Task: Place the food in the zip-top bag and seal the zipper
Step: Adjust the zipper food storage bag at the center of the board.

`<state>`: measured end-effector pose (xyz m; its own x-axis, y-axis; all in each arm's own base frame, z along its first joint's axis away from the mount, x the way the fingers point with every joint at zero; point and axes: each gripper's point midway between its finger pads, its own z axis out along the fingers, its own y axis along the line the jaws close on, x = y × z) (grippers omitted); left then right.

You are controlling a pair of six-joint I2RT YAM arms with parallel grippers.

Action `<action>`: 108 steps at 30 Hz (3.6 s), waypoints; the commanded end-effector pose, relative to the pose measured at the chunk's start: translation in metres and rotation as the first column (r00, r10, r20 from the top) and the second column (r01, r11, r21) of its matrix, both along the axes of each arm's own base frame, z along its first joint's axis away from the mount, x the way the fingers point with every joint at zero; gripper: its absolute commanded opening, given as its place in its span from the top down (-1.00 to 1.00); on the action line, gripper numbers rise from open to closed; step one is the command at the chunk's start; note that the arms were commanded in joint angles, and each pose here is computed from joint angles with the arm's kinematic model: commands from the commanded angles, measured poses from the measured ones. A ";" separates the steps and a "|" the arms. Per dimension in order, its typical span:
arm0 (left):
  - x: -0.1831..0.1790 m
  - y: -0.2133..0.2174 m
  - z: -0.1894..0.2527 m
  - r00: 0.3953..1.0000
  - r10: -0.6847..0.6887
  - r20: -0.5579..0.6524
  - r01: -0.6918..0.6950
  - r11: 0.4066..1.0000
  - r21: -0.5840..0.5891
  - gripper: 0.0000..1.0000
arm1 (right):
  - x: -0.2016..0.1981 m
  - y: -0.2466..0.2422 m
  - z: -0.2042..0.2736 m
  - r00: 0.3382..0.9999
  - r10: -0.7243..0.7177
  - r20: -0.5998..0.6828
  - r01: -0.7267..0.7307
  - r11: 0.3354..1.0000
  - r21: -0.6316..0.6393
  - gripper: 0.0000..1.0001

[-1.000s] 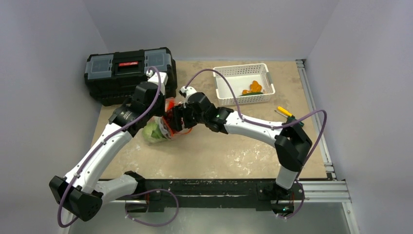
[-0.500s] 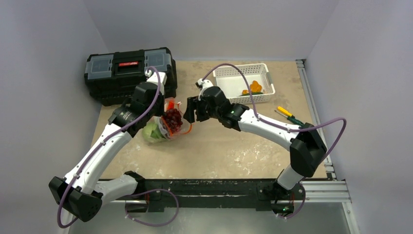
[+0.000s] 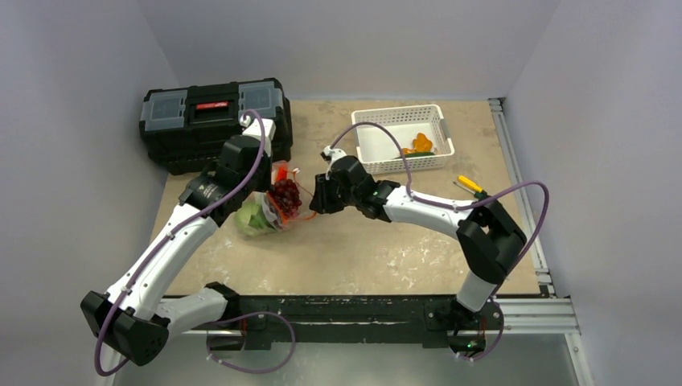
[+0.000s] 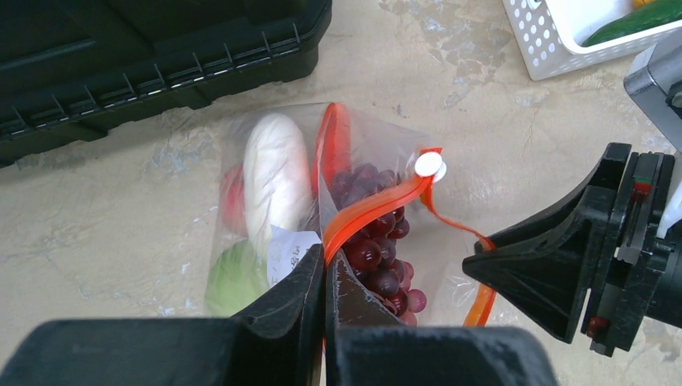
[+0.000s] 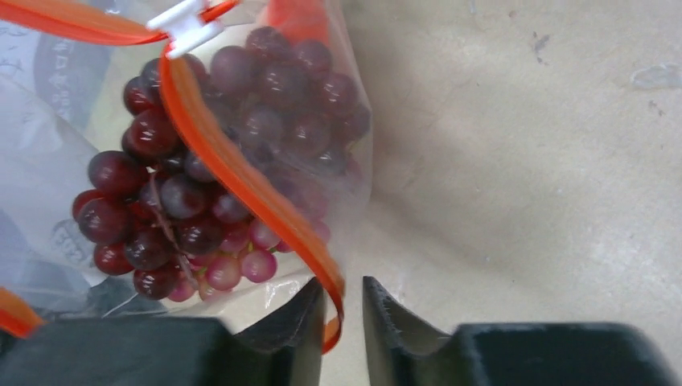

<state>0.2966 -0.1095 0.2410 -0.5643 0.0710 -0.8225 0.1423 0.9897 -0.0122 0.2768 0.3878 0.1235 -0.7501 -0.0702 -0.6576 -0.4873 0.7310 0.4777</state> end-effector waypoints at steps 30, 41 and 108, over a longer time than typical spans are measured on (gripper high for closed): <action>-0.080 -0.141 0.017 0.821 -0.513 -0.251 0.313 0.771 -0.554 1.00 | -0.079 -0.033 0.148 0.997 -0.040 0.069 -0.012 0.782 0.623 1.00; -0.092 -0.128 0.013 0.838 -0.500 -0.218 0.327 0.781 -0.532 0.58 | -0.070 -0.026 0.159 0.997 -0.072 -0.015 0.063 0.726 0.684 1.00; -0.125 -0.107 0.039 0.629 -0.769 0.113 0.760 0.639 0.119 1.00 | -0.009 -0.090 0.147 0.770 0.322 0.551 -0.572 0.731 0.372 -0.54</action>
